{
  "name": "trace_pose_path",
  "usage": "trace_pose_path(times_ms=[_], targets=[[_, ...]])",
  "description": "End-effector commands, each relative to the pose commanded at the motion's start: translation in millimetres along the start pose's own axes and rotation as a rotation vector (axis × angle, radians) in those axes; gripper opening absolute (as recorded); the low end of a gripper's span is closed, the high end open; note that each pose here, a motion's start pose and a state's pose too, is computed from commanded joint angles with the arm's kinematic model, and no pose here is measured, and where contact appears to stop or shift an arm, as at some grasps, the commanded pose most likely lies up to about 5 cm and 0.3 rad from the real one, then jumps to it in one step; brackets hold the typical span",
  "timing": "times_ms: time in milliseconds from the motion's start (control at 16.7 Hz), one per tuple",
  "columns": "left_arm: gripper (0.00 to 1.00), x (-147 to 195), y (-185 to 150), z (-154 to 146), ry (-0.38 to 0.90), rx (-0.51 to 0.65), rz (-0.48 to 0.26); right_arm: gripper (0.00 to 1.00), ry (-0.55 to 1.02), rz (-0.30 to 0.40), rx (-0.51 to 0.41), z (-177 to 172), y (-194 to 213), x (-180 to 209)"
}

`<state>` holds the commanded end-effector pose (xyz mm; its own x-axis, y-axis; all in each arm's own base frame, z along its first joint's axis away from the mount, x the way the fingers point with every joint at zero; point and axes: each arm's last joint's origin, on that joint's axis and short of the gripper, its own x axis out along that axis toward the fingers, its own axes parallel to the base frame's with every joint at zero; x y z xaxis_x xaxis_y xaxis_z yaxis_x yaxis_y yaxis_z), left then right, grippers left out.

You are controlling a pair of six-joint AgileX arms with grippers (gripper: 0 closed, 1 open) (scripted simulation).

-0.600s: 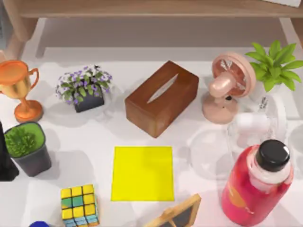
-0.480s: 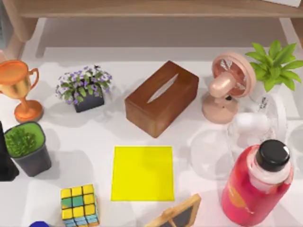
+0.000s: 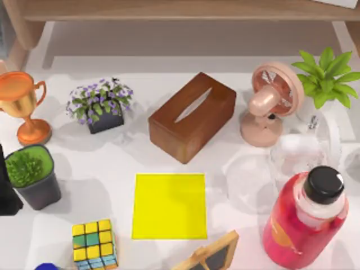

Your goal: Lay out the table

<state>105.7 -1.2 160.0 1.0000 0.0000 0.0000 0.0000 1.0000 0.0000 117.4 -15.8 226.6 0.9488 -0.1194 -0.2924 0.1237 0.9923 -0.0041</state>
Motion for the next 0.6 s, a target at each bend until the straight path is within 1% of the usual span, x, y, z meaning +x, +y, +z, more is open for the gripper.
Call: trace_pose_path(times_ms=[180, 300, 480, 600], targets=[[1.0, 0, 0, 0, 0.0, 0.0, 0.0, 1.0, 0.2, -0.086, 0.027, 60, -13, 16], [1.0, 0, 0, 0, 0.0, 0.0, 0.0, 1.0, 0.34, -0.136, 0.049, 103, -26, 43], [1.0, 0, 0, 0, 0.0, 0.0, 0.0, 1.0, 0.551, -0.185, 0.079, 152, -55, 111], [1.0, 0, 0, 0, 0.0, 0.0, 0.0, 1.0, 0.682, -0.192, 0.09, 166, -75, 167]])
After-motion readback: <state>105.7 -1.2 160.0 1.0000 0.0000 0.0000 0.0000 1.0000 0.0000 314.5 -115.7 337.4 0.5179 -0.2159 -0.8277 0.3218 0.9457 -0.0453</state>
